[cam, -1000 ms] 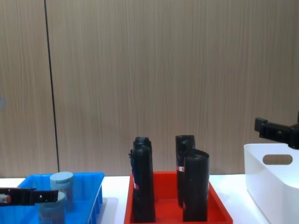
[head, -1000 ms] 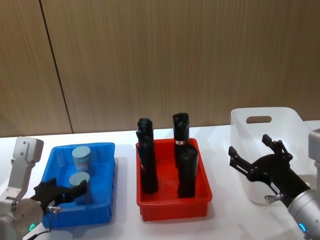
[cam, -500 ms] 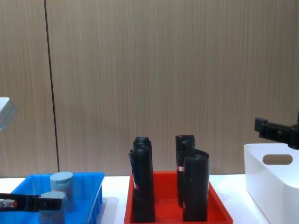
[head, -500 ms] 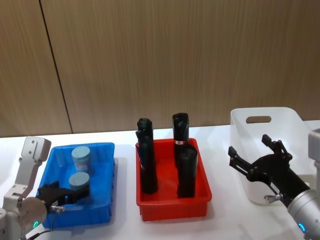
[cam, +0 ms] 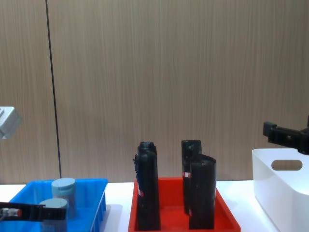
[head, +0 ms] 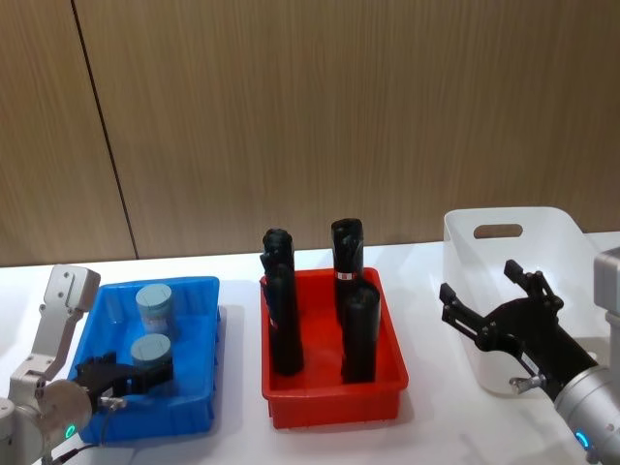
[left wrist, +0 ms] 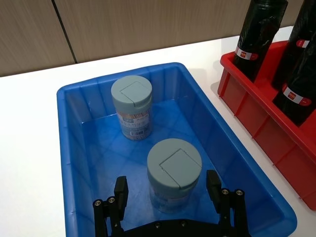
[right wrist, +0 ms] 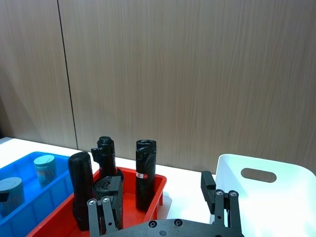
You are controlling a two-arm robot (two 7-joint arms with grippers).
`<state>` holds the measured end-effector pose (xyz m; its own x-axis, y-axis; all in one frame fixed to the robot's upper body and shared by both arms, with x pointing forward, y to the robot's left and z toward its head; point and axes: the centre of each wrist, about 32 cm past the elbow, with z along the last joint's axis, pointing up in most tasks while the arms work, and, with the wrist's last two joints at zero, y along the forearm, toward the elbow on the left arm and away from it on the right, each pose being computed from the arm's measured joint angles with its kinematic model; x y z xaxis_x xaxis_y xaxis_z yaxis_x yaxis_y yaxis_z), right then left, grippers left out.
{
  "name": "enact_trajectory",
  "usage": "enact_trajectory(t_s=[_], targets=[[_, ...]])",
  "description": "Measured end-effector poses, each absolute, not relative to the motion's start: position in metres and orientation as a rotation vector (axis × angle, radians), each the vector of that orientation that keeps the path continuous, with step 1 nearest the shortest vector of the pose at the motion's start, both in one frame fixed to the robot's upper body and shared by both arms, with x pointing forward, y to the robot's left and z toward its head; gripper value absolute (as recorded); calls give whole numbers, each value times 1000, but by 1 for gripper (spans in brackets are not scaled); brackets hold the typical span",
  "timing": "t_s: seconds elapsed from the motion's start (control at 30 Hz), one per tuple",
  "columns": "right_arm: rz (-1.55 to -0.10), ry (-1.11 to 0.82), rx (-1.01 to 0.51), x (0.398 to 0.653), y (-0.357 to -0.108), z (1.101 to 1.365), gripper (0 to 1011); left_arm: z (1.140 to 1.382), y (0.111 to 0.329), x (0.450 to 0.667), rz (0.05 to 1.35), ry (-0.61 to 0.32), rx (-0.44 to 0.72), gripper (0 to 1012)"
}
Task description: Pick the cotton swabs from the blue box and place them into the white box.
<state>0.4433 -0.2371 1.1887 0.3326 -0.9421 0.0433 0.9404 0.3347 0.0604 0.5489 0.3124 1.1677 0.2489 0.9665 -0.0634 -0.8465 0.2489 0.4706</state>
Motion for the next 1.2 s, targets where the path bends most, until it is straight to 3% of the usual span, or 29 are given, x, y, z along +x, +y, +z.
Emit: enact_trajectory(t_s=[0.43, 0.87, 1.2], targets=[[-1230, -75, 26, 443, -237, 1189, 1002, 1162, 315, 557, 1253, 378, 339, 997], [-1230, -75, 26, 443, -237, 1189, 1002, 1159, 315, 559, 1245, 372, 319, 671], [-1230, -75, 26, 443, -237, 1189, 1002, 1163, 314, 552, 1276, 323, 312, 668]])
